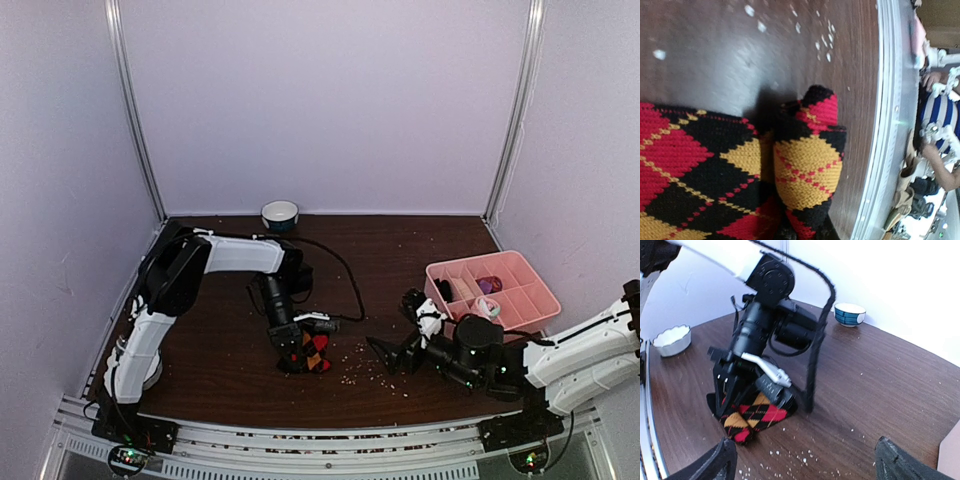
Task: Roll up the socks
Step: Roll the sock.
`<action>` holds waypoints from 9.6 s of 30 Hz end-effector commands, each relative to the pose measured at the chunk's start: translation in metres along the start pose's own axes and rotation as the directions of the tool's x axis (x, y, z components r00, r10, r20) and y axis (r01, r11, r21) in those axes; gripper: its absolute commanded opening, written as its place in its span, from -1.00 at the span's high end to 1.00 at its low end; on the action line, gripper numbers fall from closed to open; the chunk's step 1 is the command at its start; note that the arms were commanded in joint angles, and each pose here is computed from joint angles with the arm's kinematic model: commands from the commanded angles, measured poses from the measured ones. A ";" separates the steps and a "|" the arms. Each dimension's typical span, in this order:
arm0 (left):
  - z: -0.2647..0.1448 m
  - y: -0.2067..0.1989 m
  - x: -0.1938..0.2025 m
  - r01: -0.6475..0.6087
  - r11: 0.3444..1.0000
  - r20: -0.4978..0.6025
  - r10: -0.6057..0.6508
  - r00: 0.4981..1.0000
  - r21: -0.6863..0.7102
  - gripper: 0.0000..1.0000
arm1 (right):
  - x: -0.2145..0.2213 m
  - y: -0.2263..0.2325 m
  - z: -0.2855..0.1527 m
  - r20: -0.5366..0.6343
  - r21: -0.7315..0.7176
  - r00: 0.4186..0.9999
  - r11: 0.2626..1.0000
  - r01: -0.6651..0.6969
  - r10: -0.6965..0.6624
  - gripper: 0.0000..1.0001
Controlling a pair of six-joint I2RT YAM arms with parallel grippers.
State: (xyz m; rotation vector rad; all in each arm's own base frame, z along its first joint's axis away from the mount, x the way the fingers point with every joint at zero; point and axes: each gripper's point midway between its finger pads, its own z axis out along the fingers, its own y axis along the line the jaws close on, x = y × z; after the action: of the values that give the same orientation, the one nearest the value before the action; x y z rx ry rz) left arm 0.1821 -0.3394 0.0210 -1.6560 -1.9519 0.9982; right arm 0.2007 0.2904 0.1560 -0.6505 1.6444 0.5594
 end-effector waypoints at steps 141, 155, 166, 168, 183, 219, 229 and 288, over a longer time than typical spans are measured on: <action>-0.029 0.059 0.017 0.151 0.977 0.106 -0.136 0.985 -0.149 0.79 | 0.045 0.000 0.075 -0.251 -0.113 0.967 0.994 0.010 -0.038 -0.99; -0.025 0.070 0.020 0.177 0.963 0.046 -0.171 0.984 -0.205 0.75 | 0.072 0.097 0.103 -0.106 -0.431 0.835 0.781 0.452 -0.541 -0.35; -0.025 0.065 0.021 0.139 0.971 0.038 -0.134 0.990 -0.192 0.55 | 0.113 0.090 0.146 -0.217 -0.491 0.776 0.753 0.437 -0.592 0.14; -0.029 0.064 0.020 0.123 0.969 0.044 -0.116 0.992 -0.215 0.44 | 0.122 0.087 0.148 -0.251 -0.508 0.781 0.765 0.397 -0.572 0.32; -0.132 0.028 0.001 -0.009 0.751 0.186 0.175 0.967 -0.660 -0.96 | 0.166 0.084 0.118 -0.543 -0.531 0.809 0.838 -0.126 -0.223 0.99; -0.076 0.006 -0.041 -0.417 0.426 -0.097 0.597 0.797 -0.803 -0.44 | 0.235 0.050 0.104 -0.897 -0.033 0.328 0.694 -0.720 0.297 1.00; -0.054 0.023 -0.033 -0.473 0.382 -0.198 0.572 0.796 -0.794 -0.37 | 0.231 0.052 0.110 -0.894 -0.018 0.303 0.649 -0.760 0.331 1.00; -0.144 -0.098 -0.038 -0.256 0.933 0.357 0.335 0.872 -0.252 1.00 | -0.090 -0.009 0.035 -0.005 -0.036 0.987 0.987 -0.159 0.159 -0.99</action>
State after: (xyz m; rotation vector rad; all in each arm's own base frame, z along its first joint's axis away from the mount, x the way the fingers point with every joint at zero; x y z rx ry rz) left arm 0.2294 -0.3458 0.1583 -2.0037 -2.1512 1.3314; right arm 0.2581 0.3127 0.2391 -0.5193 1.7438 0.4913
